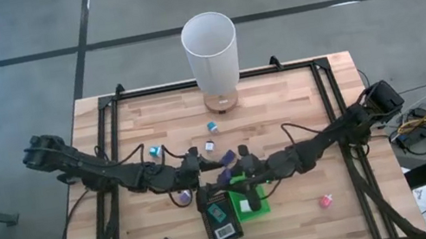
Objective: Pick & Place Office items
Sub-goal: Put the right dark blue digital clock into the black bin
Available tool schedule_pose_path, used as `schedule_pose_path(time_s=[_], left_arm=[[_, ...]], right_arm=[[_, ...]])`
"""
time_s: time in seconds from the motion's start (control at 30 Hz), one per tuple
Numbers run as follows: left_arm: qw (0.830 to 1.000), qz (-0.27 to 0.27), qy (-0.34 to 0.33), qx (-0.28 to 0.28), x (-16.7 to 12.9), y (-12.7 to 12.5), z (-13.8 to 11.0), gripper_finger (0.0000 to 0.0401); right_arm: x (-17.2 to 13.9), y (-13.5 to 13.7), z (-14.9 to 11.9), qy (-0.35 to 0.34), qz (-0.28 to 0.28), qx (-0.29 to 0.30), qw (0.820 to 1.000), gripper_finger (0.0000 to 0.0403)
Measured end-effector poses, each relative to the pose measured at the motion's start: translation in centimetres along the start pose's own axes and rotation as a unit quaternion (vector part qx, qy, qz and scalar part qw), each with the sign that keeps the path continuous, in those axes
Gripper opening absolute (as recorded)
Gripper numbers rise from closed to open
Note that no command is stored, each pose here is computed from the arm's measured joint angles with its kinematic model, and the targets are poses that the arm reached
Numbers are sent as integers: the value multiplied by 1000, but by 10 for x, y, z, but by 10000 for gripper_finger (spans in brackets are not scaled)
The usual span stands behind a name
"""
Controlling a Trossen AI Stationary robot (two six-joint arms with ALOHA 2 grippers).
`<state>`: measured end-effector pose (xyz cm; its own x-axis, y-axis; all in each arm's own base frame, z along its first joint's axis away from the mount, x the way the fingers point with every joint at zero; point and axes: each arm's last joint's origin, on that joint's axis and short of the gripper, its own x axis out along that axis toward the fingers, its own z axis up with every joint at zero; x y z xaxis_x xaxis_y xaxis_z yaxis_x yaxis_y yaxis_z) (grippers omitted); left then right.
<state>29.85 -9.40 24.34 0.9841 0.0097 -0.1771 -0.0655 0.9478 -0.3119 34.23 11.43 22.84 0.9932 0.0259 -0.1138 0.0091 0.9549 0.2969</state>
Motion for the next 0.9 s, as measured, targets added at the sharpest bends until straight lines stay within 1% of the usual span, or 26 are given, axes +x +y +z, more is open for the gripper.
schedule_pose_path(time_s=[0.27,0.37,0.47,0.53,0.6,0.63,0.77,0.9], left_arm=[[1000,1,0,1,0,0,0,305],[1000,1,-1,18,0,0,0,298],[1000,1,0,19,0,0,0,263],[1000,0,0,19,0,0,0,220],[1000,0,0,19,0,0,0,163],[1000,-1,1,19,0,0,0,147],[1000,2,2,20,0,1,-2,150],[999,5,20,26,-1,2,-5,150]], right_arm=[[4,2,2,18,-5,-6,1000,138],[5,2,1,19,-6,-7,1000,138],[5,1,1,19,-7,-7,1000,138],[5,1,1,19,-8,-7,1000,138],[5,1,1,20,-8,-6,1000,138],[5,1,0,20,-8,-5,1000,138],[5,0,0,21,-8,-5,1000,138],[6,0,-1,25,-8,-7,1000,137]])
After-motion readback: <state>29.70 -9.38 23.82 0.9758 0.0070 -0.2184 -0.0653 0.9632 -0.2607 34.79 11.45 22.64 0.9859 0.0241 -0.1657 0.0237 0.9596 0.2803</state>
